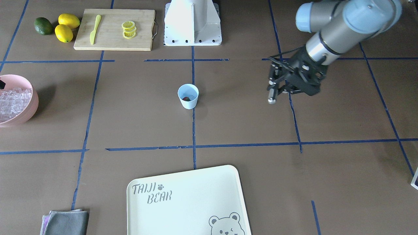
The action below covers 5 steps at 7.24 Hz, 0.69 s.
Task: Mash ice and strawberries in cup
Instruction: 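Carry the metal rod upright over the blue cup with the left gripper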
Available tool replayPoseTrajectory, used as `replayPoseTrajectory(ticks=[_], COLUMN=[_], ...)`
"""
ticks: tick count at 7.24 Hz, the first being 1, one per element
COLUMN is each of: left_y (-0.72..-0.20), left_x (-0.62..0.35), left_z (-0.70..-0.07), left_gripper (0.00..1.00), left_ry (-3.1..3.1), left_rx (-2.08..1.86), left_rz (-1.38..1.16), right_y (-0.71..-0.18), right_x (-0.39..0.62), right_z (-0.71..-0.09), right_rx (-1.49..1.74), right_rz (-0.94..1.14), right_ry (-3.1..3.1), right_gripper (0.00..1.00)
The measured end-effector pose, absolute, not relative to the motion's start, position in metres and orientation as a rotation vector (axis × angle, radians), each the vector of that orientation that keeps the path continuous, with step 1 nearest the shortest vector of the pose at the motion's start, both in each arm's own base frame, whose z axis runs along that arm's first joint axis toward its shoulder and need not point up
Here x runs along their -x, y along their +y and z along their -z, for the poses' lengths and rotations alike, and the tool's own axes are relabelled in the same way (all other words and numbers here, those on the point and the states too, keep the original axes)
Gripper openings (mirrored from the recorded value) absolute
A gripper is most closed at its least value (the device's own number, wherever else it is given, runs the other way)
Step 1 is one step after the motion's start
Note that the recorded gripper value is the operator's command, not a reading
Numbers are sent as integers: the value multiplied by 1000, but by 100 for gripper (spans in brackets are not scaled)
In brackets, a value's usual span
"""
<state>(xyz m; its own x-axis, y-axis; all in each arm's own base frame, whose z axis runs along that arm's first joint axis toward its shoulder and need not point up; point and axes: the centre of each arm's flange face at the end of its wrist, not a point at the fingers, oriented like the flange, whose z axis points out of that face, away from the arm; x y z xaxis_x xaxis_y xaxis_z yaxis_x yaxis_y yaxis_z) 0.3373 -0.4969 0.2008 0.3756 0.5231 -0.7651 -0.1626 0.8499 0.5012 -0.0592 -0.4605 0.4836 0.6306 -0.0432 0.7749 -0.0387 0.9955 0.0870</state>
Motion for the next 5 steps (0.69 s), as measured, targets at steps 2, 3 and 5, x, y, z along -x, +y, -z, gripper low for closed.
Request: replayPoseTrajectory(ticks=[2, 3, 5], left_y=[-448, -419, -394], left_x=[-415, -456, -480], left_z=[-136, -129, -106], left_gripper=[0, 0, 0], left_ry=[1128, 1129, 1168], left_rx=[-732, -925, -1174], left_rz=[-397, -312, -182], right_y=[-443, -432, -422], right_x=[24, 15, 9], right_z=[-488, -489, -493], right_rx=[-113, -118, -122], right_rz=[-52, -61, -55], right_ry=[-904, -904, -899], right_gripper=[100, 100, 100])
